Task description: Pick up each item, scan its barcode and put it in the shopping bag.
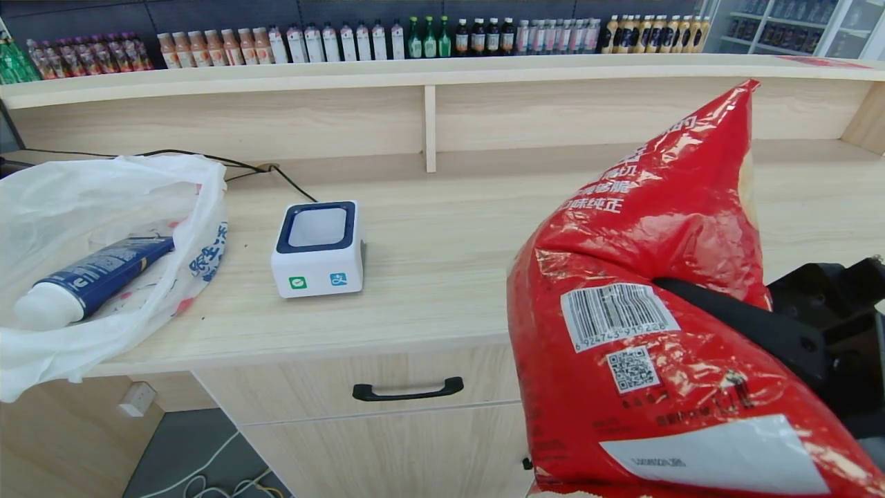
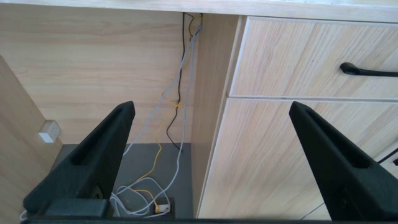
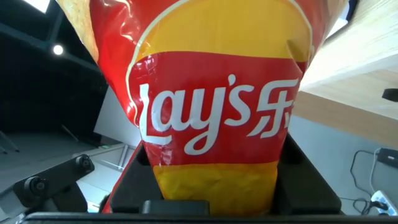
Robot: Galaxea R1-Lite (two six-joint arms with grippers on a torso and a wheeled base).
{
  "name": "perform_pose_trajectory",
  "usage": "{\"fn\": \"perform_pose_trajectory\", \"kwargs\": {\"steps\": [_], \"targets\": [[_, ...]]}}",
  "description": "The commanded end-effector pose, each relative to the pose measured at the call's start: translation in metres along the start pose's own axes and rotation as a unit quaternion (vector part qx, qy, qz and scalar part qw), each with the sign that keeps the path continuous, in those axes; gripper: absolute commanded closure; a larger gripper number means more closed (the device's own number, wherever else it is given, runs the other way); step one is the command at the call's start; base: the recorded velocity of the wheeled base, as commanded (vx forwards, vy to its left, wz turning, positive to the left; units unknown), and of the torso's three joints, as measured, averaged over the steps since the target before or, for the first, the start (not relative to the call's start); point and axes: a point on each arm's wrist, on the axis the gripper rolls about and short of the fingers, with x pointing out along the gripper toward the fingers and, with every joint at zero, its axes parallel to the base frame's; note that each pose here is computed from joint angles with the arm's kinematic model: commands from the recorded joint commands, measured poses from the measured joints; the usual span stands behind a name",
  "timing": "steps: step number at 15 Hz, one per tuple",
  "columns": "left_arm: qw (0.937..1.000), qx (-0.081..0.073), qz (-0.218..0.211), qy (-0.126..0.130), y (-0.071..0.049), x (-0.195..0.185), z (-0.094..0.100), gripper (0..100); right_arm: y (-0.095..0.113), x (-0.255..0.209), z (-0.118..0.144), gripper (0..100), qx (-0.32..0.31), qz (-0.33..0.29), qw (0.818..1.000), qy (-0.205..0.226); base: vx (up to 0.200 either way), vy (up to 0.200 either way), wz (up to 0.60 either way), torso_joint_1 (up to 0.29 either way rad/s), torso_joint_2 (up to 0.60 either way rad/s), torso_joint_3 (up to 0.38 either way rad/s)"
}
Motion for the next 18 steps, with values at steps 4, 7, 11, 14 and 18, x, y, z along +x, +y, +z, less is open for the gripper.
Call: {"fn": "perform_pose_trajectory", "kwargs": {"steps": [4,7,11,14,18], "targets": [[1.0,0.0,0.0,0.0,0.0,0.0,0.0,0,0.003,-0.007,-0.001,100,-0.001,0.002,1.0,0.0,0.0,0.0,0.0,0.0,0.0,0.0],[1.0,0.0,0.0,0.0,0.0,0.0,0.0,0,0.002,-0.009,-0.002,100,0.001,0.0,1.0,0.0,0.0,0.0,0.0,0.0,0.0,0.0],[1.0,0.0,0.0,0.0,0.0,0.0,0.0,0,0.0,-0.006,-0.001,100,0.0,-0.003,1.0,0.0,0.0,0.0,0.0,0.0,0.0,0.0],[1.0,0.0,0.0,0.0,0.0,0.0,0.0,0,-0.001,-0.008,0.001,100,-0.021,-0.008,1.0,-0.006,0.0,0.0,0.0,0.0,0.0,0.0],[1.0,0.0,0.0,0.0,0.0,0.0,0.0,0,-0.018,-0.001,0.009,100,-0.133,-0.042,0.99,-0.01,0.0,0.0,0.0,0.0,0.0,0.0]]}}
